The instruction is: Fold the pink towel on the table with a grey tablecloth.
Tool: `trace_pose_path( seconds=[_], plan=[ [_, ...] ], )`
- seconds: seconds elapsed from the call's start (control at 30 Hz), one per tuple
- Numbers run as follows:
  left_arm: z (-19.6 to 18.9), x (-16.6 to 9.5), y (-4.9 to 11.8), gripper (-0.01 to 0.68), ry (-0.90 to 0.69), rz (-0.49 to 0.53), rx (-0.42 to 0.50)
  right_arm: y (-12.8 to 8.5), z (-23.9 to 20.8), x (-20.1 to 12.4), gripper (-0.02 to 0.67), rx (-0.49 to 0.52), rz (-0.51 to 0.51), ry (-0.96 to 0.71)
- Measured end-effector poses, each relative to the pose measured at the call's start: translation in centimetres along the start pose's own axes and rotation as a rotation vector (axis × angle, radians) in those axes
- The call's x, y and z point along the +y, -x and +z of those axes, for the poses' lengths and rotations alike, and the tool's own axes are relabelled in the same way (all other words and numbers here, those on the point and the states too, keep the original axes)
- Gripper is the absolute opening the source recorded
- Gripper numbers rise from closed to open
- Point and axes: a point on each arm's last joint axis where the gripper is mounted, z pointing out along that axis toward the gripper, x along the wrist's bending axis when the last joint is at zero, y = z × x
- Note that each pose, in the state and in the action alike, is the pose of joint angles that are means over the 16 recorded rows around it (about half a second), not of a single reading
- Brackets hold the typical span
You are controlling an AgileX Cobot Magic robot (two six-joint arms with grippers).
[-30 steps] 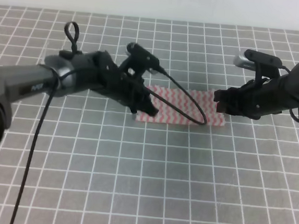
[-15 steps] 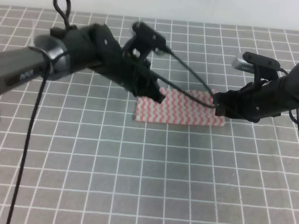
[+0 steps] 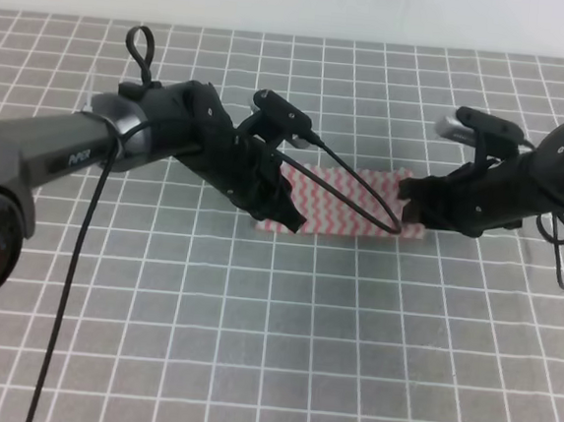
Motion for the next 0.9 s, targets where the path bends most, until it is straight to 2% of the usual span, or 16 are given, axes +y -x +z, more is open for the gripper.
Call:
trace_pose_path(
  seconds=[0.9],
  plan=[
    [0.6,-0.4,-0.1,0.001,-0.013,-0.001,-0.002,0.5,1.2,-0.2,0.266,-0.006,0.02,0.007]
  ],
)
